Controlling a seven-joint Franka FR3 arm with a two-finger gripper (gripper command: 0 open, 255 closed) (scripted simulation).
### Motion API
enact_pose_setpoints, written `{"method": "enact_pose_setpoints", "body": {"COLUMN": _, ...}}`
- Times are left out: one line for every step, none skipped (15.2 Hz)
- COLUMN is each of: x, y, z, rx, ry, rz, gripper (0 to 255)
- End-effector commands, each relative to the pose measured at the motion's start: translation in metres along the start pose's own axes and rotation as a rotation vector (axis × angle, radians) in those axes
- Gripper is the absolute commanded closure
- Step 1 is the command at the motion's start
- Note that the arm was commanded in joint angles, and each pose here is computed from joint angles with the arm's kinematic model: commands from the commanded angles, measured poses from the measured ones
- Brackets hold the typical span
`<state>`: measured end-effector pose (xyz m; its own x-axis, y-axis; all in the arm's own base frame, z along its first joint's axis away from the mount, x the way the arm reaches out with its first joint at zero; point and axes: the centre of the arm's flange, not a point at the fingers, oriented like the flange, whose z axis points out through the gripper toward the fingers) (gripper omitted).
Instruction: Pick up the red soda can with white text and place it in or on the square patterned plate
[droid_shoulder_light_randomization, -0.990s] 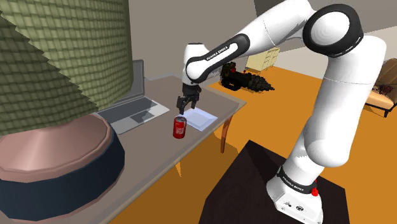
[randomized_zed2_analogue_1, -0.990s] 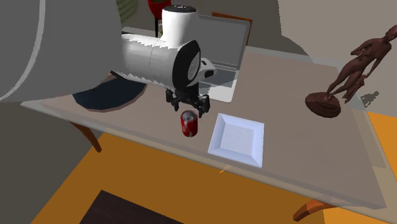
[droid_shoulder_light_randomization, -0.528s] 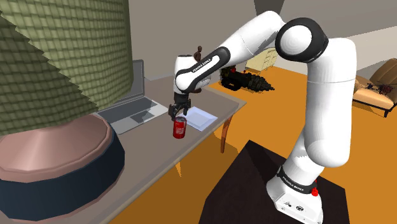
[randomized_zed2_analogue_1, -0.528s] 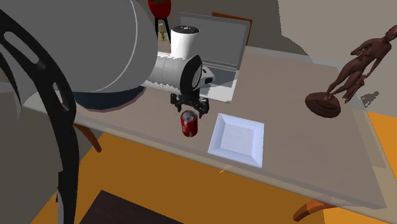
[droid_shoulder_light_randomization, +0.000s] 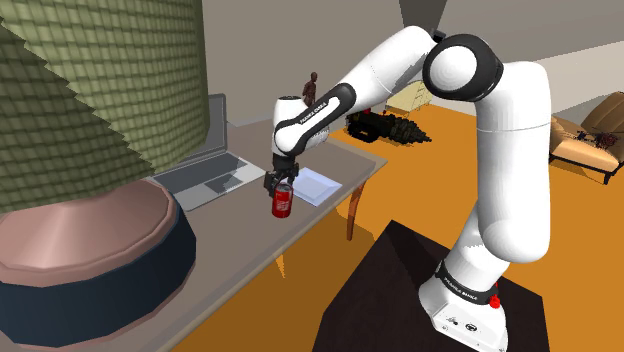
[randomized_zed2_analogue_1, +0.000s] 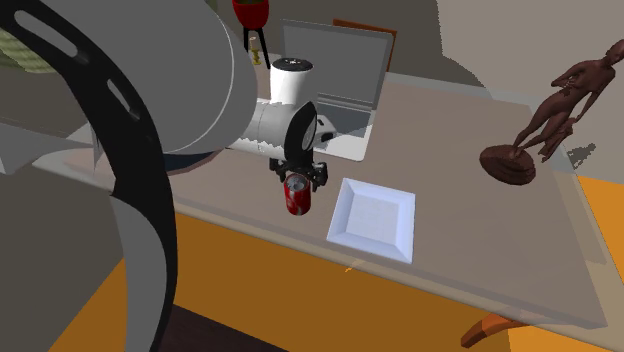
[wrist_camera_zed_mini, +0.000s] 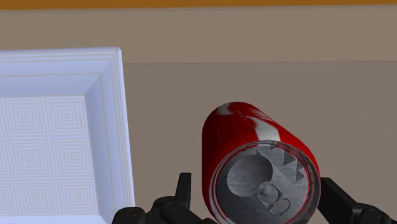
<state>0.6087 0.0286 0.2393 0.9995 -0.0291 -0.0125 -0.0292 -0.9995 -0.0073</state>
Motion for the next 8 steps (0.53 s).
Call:
{"method": "enact_pose_setpoints", "body": {"x": 0.0003, "y": 0.0, "z": 0.0005, "rx": 0.0, "ry": 0.0, "rz": 0.0, "gripper": 0}}
{"method": "enact_pose_setpoints", "body": {"x": 0.0003, "y": 0.0, "z": 0.0005, "rx": 0.0, "ry": 0.0, "rz": 0.0, "gripper": 0}}
{"method": "enact_pose_setpoints", "body": {"x": 0.0003, "y": 0.0, "z": 0.0005, "rx": 0.0, "ry": 0.0, "rz": 0.0, "gripper": 0}}
{"method": "enact_pose_setpoints", "body": {"x": 0.0002, "y": 0.0, "z": 0.0004, "rx": 0.0, "ry": 0.0, "rz": 0.0, "gripper": 0}}
{"method": "enact_pose_setpoints", "body": {"x": 0.0002, "y": 0.0, "z": 0.0004, "rx": 0.0, "ry": 0.0, "rz": 0.0, "gripper": 0}}
{"method": "enact_pose_setpoints", "body": {"x": 0.0002, "y": 0.0, "z": 0.0004, "rx": 0.0, "ry": 0.0, "rz": 0.0, "gripper": 255}}
{"method": "enact_pose_setpoints", "body": {"x": 0.0002, "y": 0.0, "z": 0.0004, "rx": 0.0, "ry": 0.0, "rz": 0.0, "gripper": 255}}
{"method": "enact_pose_setpoints", "body": {"x": 0.0003, "y": 0.0001, "z": 0.0005, "rx": 0.0, "ry": 0.0, "rz": 0.0, "gripper": 255}}
